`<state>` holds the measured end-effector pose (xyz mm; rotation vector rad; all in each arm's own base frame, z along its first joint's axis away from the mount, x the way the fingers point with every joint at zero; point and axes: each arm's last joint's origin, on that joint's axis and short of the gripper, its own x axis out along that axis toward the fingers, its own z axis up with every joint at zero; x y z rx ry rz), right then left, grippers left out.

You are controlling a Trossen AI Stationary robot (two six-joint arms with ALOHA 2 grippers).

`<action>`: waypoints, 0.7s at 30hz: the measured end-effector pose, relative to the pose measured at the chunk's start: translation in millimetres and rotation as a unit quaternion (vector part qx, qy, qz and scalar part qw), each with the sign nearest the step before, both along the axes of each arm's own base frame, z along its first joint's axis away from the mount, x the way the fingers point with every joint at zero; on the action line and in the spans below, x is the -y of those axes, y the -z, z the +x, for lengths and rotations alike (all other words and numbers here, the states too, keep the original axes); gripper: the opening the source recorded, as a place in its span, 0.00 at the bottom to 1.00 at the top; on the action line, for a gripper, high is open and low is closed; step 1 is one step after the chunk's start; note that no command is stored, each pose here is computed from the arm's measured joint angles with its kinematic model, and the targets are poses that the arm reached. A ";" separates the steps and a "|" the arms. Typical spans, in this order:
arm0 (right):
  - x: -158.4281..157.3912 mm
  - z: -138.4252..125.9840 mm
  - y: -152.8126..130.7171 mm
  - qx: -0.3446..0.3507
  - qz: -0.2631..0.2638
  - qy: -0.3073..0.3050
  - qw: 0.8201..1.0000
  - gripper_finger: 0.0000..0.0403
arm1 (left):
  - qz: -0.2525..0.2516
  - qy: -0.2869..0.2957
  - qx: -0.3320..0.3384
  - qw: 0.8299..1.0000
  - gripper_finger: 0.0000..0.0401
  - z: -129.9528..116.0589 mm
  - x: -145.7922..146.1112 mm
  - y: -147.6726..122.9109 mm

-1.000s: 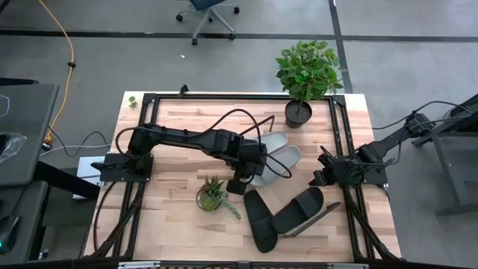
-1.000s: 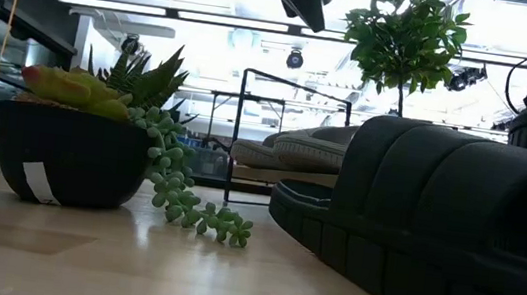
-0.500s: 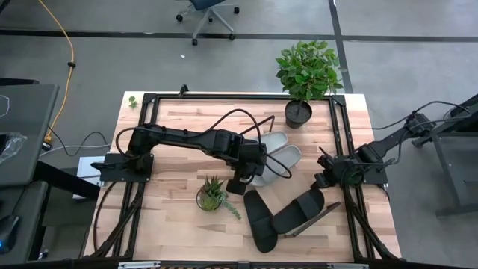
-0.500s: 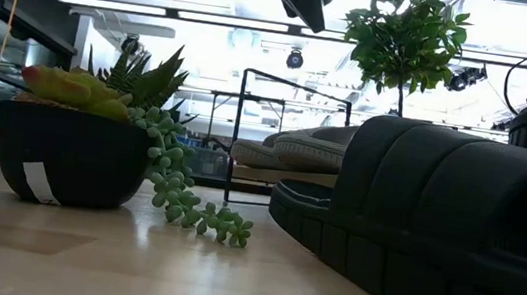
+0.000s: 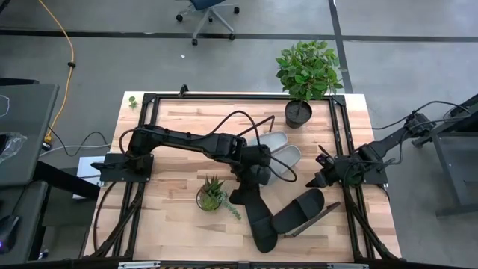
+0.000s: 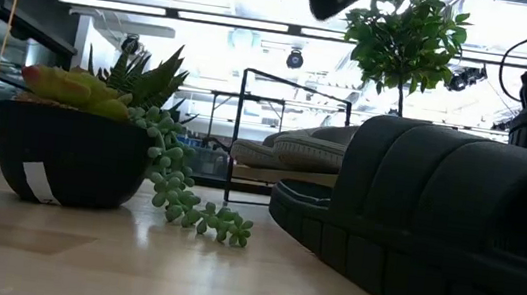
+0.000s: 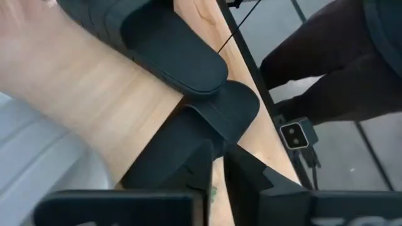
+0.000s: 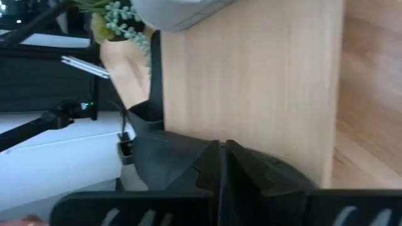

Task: Pick and place slides into the shelf
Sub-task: Put the black slide on the shelf

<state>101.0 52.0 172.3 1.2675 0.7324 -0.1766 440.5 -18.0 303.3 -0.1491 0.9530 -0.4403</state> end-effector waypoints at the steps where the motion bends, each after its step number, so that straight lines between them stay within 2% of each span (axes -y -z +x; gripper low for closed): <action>1: -0.4 0.5 -0.7 0.004 0.003 -0.001 1.000 0.05 | -0.006 -0.004 -0.003 1.000 0.09 0.5 0.0 3.5; 5: -0.7 1.5 -2.4 0.014 0.005 0.001 1.000 0.10 | -0.044 -0.011 -0.025 0.999 0.19 1.3 2.8 22.1; 12: -0.7 1.7 -2.6 0.018 -0.003 -0.003 1.000 0.15 | -0.110 -0.019 -0.042 0.993 0.35 2.9 26.9 57.4; 16: -0.7 1.7 -2.6 0.019 -0.005 -0.005 1.000 0.15 | -0.131 -0.027 -0.021 0.991 0.39 6.8 37.3 61.8; 21: -0.8 1.9 -2.8 0.022 -0.009 -0.008 1.000 0.15 | -0.119 -0.055 -0.015 0.991 0.39 8.5 37.5 62.3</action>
